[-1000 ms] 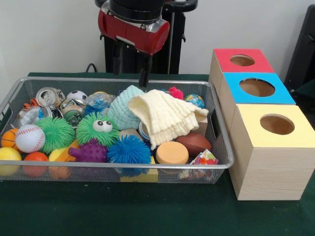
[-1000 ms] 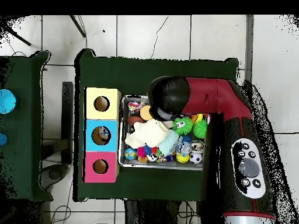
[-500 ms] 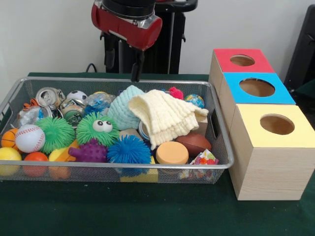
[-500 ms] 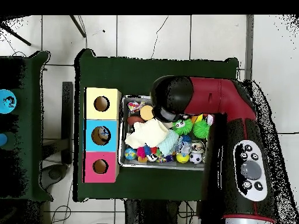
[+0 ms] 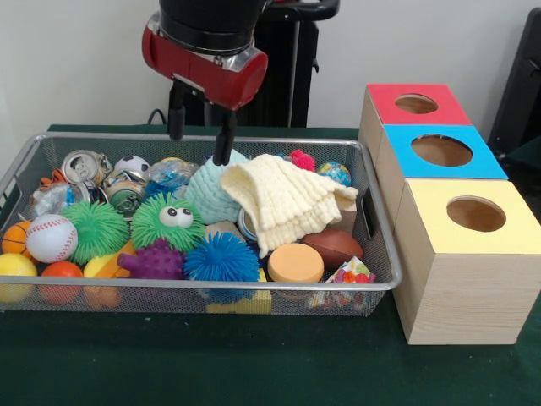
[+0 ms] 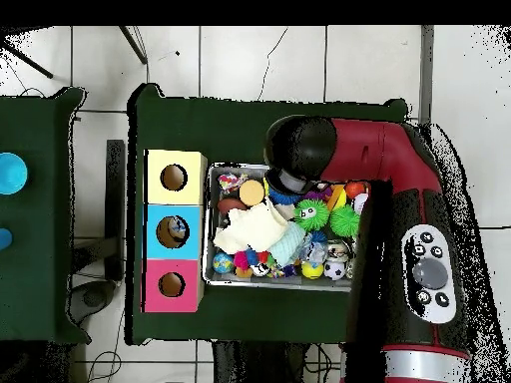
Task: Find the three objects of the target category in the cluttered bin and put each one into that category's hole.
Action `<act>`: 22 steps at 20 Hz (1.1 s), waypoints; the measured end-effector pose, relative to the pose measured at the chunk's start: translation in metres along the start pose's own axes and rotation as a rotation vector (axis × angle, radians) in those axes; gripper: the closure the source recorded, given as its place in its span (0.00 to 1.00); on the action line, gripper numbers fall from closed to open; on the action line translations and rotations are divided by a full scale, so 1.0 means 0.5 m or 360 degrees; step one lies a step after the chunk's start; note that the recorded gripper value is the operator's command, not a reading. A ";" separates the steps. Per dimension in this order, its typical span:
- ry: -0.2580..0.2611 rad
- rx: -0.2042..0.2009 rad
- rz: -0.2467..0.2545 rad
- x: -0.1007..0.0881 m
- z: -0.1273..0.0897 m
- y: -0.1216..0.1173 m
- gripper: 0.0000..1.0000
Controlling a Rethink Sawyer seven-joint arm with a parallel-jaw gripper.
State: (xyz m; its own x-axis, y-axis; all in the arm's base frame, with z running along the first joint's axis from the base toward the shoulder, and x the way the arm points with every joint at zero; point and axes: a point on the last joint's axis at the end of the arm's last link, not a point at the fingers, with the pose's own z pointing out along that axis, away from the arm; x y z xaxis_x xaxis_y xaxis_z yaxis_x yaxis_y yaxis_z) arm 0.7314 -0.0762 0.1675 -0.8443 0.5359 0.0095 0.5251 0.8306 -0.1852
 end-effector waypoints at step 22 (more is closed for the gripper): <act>-0.0021 -0.0080 0.0146 -0.166 -0.005 -0.157 0.00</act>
State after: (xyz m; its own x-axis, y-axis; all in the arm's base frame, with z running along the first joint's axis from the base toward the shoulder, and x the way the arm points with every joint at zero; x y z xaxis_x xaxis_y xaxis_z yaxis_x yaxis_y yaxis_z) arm 0.7607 -0.1855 0.1836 -0.7934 0.6085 -0.0181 0.6049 0.7847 -0.1350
